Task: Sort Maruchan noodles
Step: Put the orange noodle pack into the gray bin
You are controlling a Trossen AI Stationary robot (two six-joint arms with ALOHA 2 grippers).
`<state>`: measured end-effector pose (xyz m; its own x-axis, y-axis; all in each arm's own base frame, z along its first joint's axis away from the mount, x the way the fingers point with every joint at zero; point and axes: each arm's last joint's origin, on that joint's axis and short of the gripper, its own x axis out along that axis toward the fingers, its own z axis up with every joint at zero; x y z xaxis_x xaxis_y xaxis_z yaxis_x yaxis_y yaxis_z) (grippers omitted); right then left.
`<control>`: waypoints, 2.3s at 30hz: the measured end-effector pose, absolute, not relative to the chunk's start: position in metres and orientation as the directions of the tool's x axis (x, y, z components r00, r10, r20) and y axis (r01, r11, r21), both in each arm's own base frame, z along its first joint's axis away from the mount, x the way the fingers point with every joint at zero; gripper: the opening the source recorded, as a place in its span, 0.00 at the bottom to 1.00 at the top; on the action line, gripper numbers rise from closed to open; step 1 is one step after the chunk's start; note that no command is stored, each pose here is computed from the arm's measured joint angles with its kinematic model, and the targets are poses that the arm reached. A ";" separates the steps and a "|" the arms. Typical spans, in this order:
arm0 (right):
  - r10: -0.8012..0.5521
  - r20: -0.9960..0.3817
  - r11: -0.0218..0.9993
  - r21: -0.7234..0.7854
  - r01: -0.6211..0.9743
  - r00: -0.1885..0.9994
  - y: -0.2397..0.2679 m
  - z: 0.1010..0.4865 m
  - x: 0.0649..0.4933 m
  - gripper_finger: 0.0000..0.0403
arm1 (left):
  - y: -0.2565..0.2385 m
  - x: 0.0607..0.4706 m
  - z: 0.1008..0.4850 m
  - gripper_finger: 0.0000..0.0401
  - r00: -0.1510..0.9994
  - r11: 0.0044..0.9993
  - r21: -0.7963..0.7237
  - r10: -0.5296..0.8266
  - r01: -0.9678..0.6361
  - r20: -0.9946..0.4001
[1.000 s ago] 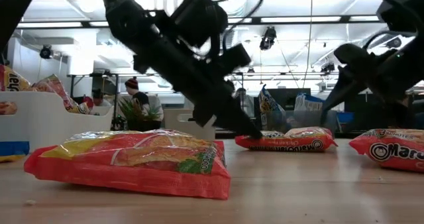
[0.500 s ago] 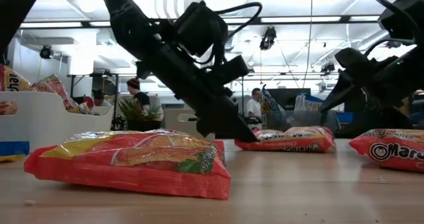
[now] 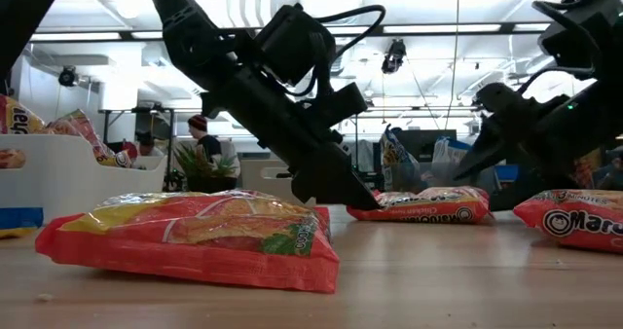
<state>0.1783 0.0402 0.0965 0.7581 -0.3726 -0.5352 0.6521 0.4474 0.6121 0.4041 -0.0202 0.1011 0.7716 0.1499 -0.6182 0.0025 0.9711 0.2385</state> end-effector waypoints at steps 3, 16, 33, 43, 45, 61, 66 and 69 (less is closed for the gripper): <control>-0.376 -0.543 0.486 0.574 0.659 0.751 0.043 0.092 0.187 0.79 | -0.020 0.404 0.101 0.09 0.772 0.971 0.238 0.150 0.002 -0.618; -0.323 -0.511 0.588 0.551 0.592 0.797 0.051 0.109 0.222 0.69 | -0.020 0.404 0.101 0.09 0.777 0.973 0.230 0.150 -0.006 -0.611; -0.355 -0.504 0.587 0.535 0.608 0.787 0.043 0.111 0.227 0.21 | -0.020 0.405 0.101 0.09 0.787 0.975 0.222 0.148 -0.015 -0.598; -0.351 -0.489 0.614 0.523 0.591 0.798 0.043 0.117 0.226 0.04 | -0.021 0.402 0.114 0.09 0.788 0.973 0.232 0.143 0.000 -0.598; -0.348 -0.473 0.626 0.526 0.576 0.810 0.042 0.123 0.226 0.04 | -0.021 0.401 0.123 0.09 0.792 0.970 0.242 0.142 0.007 -0.593; -0.390 -0.290 0.725 0.488 0.485 0.874 0.038 0.168 0.216 0.04 | -0.018 0.355 0.244 0.09 0.876 0.916 0.396 0.142 0.059 -0.461; -0.430 -0.263 0.731 0.460 0.503 0.864 0.037 0.173 0.215 0.04 | -0.016 0.329 0.269 0.09 0.933 0.902 0.431 0.138 0.020 -0.333; -0.443 -0.244 0.737 0.449 0.505 0.863 0.034 0.179 0.219 0.04 | -0.015 0.316 0.275 0.09 0.965 0.889 0.457 0.138 -0.022 -0.222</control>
<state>0.2188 0.0340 0.1785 0.8630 -0.4427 -0.2436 0.5049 0.7374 0.4487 0.3155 -0.0150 0.2750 0.9651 0.1378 -0.2225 -0.0217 0.8893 0.4568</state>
